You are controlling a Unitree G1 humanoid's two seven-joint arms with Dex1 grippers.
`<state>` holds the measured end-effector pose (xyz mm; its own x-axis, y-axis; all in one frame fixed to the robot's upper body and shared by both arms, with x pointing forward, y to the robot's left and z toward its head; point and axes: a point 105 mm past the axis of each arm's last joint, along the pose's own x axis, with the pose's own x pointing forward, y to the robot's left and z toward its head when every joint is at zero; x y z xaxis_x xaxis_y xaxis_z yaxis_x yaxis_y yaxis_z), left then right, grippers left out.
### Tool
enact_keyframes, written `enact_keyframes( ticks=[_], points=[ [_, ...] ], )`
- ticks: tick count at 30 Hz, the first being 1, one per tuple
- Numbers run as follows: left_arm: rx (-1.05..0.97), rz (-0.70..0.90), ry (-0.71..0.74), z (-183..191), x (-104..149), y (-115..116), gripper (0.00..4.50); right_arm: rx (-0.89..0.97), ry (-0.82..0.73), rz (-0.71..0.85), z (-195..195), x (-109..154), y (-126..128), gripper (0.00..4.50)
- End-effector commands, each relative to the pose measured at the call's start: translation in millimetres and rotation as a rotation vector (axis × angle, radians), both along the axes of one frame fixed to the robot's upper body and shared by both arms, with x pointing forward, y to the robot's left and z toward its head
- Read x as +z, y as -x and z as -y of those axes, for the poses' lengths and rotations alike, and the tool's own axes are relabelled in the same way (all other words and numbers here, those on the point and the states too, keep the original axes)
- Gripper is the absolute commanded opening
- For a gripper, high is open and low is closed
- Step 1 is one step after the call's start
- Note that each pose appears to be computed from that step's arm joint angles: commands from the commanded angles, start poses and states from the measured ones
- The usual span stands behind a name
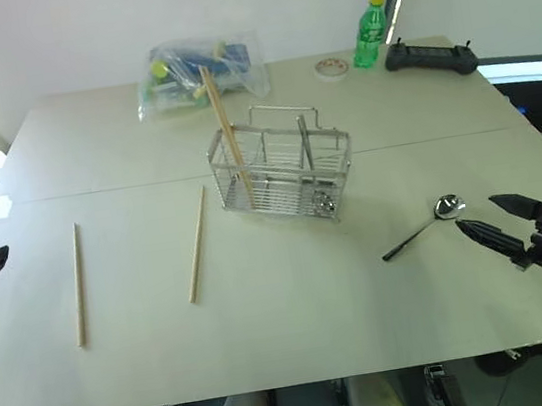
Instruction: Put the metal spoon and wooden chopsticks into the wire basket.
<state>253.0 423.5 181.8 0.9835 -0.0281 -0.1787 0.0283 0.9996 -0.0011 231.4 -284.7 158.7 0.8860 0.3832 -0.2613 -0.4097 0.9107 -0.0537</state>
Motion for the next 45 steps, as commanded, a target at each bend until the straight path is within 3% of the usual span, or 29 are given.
enact_keyframes(
  ticks=[1,24,30,35,41,45],
  points=[
    [-0.009,0.031,-0.038,-0.6,17.4,-0.8,4.50,0.014,0.001,0.040,-5.5,6.2,-2.0,4.14],
    [-0.027,0.022,-0.058,8.6,17.3,-9.2,4.50,-0.008,0.012,0.039,0.5,4.3,-1.5,4.14],
    [-0.247,0.123,-0.045,68.2,54.4,-24.9,4.50,0.005,0.091,0.043,10.8,16.2,-12.1,4.14],
    [-0.580,0.117,-0.058,146.9,70.4,-24.3,4.50,0.115,0.230,0.049,10.9,38.1,-24.4,4.14],
    [-1.039,0.015,-0.124,235.3,63.1,-3.2,4.50,0.339,0.432,0.060,-2.9,60.4,-46.5,4.14],
    [-1.249,-0.015,-0.158,270.9,56.1,4.5,4.50,0.539,0.540,0.010,-16.7,55.2,-58.3,4.14]
  ],
)
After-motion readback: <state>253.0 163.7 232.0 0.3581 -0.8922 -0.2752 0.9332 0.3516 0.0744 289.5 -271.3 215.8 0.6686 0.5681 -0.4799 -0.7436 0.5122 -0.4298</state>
